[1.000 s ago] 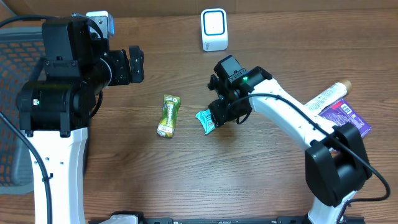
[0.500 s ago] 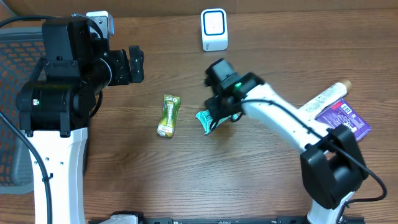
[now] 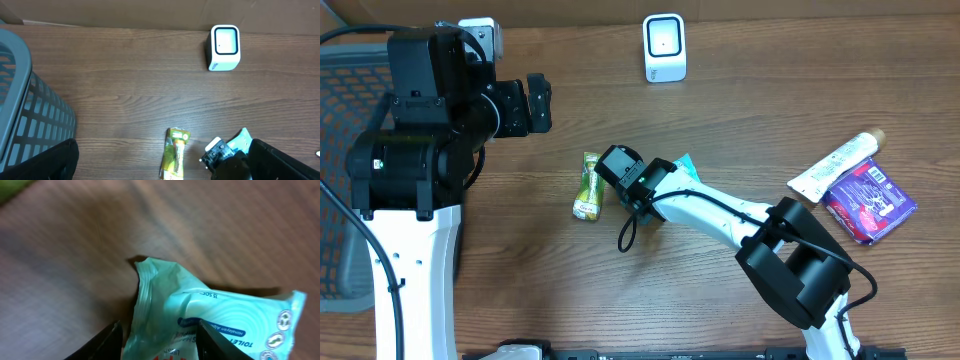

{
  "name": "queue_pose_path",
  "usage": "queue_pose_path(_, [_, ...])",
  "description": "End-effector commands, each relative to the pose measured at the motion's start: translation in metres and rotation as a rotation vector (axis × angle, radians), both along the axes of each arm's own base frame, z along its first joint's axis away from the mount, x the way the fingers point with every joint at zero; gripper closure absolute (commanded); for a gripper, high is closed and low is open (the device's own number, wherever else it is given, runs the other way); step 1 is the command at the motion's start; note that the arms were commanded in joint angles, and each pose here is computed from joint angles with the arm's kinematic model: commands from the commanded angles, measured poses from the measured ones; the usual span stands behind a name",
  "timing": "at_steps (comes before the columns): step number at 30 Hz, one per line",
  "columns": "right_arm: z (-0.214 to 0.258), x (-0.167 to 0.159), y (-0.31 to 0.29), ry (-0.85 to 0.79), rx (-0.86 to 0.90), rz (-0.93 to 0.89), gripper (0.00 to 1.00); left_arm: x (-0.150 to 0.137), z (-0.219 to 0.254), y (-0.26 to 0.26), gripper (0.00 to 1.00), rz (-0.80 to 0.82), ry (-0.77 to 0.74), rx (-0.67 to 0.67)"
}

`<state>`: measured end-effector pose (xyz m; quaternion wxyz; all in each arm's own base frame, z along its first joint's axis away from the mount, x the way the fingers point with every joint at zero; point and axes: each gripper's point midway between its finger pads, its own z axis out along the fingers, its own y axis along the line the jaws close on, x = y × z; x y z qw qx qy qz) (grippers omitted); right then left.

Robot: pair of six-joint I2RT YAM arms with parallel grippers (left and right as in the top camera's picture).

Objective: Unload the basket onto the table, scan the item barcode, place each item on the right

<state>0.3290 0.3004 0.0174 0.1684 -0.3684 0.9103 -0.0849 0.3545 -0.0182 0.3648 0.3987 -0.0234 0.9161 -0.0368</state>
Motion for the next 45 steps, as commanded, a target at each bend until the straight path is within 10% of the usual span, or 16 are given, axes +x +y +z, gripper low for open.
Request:
queue_pose_path(1, [-0.019,0.007,-0.014,-0.037,-0.105,-0.004,0.55,0.001,0.002,0.002,0.00,0.000,-0.006,0.013])
queue_pose_path(11, [-0.057,-0.011,-0.040,0.065,-0.247,0.002,0.66,0.001,0.002,0.002,0.00,0.000,-0.006,0.013])
queue_pose_path(14, [-0.056,-0.011,-0.040,0.063,-0.247,-0.002,0.96,0.001,0.002,0.002,0.00,0.000,-0.006,0.013])
queue_pose_path(21, [-0.044,-0.017,-0.038,0.110,-0.244,0.000,0.96,0.001,0.002,0.002,0.00,0.000,-0.006,0.013])
queue_pose_path(34, [0.169,-0.037,0.042,0.481,0.746,-0.119,0.96,0.001,0.002,0.002,0.01,0.000,-0.006,0.013])
queue_pose_path(38, [0.153,-0.008,0.009,0.376,0.662,-0.266,0.96,0.001,0.002,0.002,0.00,0.000,-0.006,0.013])
queue_pose_path(41, [0.122,0.010,-0.036,0.285,0.527,-0.567,0.37,0.001,0.002,0.002,0.00,0.000,-0.006,0.013])
queue_pose_path(45, [0.103,0.029,-0.070,0.266,0.528,-0.680,0.35,0.001,0.002,0.002,0.01,-0.001,-0.006,0.013])
